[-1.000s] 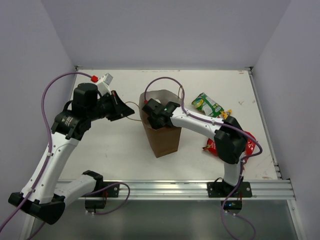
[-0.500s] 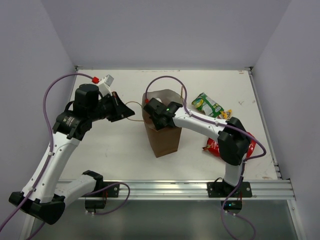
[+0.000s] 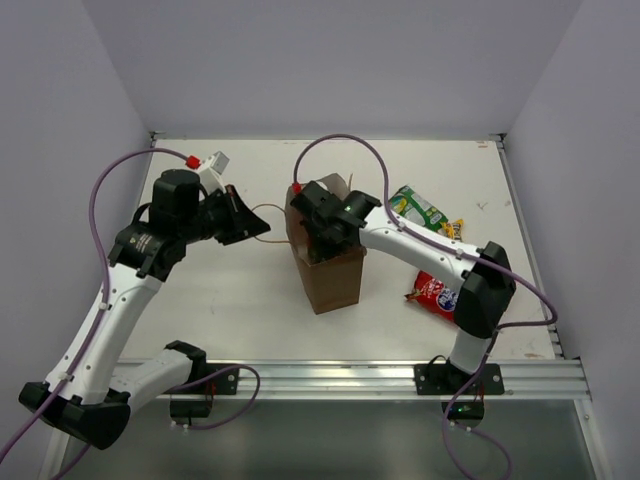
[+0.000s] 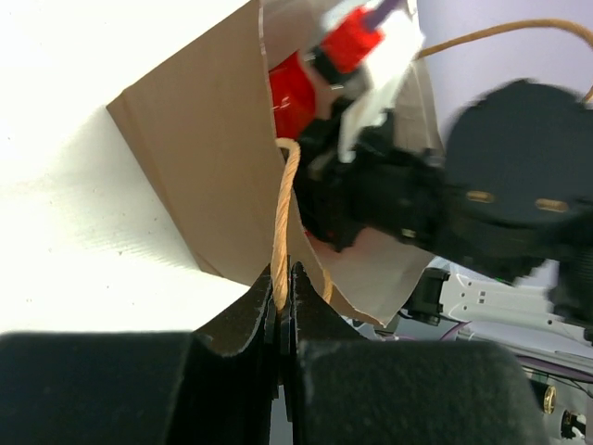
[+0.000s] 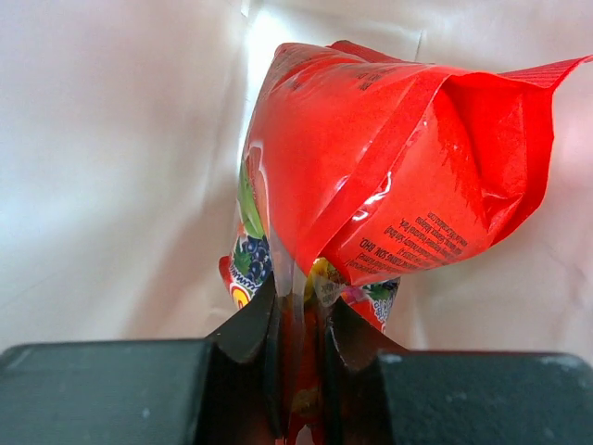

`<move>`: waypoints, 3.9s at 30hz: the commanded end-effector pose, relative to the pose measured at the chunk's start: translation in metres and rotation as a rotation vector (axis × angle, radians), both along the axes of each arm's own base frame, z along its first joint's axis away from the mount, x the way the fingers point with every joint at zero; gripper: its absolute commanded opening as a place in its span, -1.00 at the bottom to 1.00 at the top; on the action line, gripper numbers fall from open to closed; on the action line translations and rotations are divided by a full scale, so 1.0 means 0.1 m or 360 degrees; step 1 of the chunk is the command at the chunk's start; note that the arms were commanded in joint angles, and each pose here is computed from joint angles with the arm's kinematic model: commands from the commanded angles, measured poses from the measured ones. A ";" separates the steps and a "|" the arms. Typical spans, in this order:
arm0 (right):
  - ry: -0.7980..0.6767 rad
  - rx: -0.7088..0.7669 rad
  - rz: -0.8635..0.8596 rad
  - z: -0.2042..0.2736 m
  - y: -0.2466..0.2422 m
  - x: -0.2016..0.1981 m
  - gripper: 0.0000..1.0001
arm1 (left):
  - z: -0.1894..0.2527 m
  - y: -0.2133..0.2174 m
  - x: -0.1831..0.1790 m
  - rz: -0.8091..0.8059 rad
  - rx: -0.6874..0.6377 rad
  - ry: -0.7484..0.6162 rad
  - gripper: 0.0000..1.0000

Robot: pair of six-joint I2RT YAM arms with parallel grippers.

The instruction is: Take the snacks out of the paper bag

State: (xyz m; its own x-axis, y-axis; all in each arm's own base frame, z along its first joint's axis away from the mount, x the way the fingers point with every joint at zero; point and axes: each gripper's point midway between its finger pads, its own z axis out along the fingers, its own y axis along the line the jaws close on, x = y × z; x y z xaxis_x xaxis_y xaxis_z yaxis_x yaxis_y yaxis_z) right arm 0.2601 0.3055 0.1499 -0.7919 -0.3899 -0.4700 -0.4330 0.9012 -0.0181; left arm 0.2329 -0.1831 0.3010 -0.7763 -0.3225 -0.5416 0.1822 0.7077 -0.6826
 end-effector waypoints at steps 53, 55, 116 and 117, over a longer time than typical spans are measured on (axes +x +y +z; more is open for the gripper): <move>-0.1511 0.0509 -0.0681 3.66 -2.01 0.40 -1.00 | -0.08 0.15 0.08 0.0051 0.0163 -0.0050 -0.96; -0.1486 0.0440 -0.0769 3.50 -2.16 0.43 -1.00 | -0.07 0.14 0.06 0.0042 0.0156 -0.0050 -0.96; -0.0369 0.0410 -0.0839 0.84 -2.07 0.66 0.98 | 0.20 0.03 -0.01 -0.0032 0.0014 -0.0098 0.19; -0.0382 0.0419 -0.0826 0.92 -2.07 0.63 0.98 | 0.20 0.03 -0.01 -0.0028 0.0017 -0.0099 0.25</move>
